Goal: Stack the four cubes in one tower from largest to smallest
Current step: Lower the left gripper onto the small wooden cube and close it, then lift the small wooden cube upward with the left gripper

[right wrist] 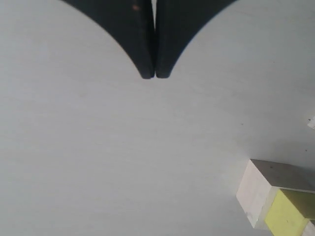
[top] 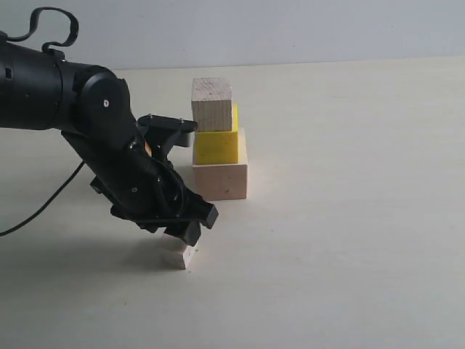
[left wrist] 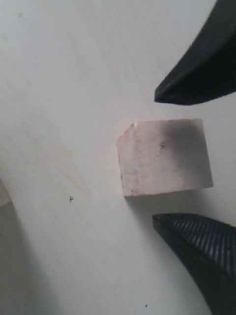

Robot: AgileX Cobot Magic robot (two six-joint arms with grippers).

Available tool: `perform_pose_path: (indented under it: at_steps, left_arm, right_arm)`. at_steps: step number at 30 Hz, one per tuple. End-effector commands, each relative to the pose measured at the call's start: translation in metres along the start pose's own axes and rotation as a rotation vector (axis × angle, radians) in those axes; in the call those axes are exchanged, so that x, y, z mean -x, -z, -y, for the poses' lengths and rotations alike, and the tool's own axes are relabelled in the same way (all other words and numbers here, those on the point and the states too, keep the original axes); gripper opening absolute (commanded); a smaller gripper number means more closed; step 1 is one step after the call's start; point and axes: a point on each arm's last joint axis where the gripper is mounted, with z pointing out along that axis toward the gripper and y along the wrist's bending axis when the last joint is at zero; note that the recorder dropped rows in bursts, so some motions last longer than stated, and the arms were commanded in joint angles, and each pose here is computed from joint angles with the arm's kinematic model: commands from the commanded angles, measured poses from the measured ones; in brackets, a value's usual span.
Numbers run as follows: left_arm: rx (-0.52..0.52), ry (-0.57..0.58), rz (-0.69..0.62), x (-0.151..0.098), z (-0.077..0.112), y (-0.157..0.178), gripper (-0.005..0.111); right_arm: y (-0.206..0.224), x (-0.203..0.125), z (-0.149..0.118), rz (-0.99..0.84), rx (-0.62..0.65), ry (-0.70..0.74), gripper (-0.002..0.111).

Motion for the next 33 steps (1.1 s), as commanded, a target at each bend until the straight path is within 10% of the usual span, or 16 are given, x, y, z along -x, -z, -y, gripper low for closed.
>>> perform_pose_path:
  at_steps: [1,33]
  left_arm:
    - [0.006,-0.005,-0.03,0.0,0.0,-0.009,0.062]
    - [0.008,-0.014,-0.052,0.008,0.001,-0.02,0.062]
  right_arm:
    - [0.001,-0.001,0.0,0.004,0.001,0.005,0.0]
    - [0.001,-0.002,0.0,-0.004,0.001,0.009,0.0]
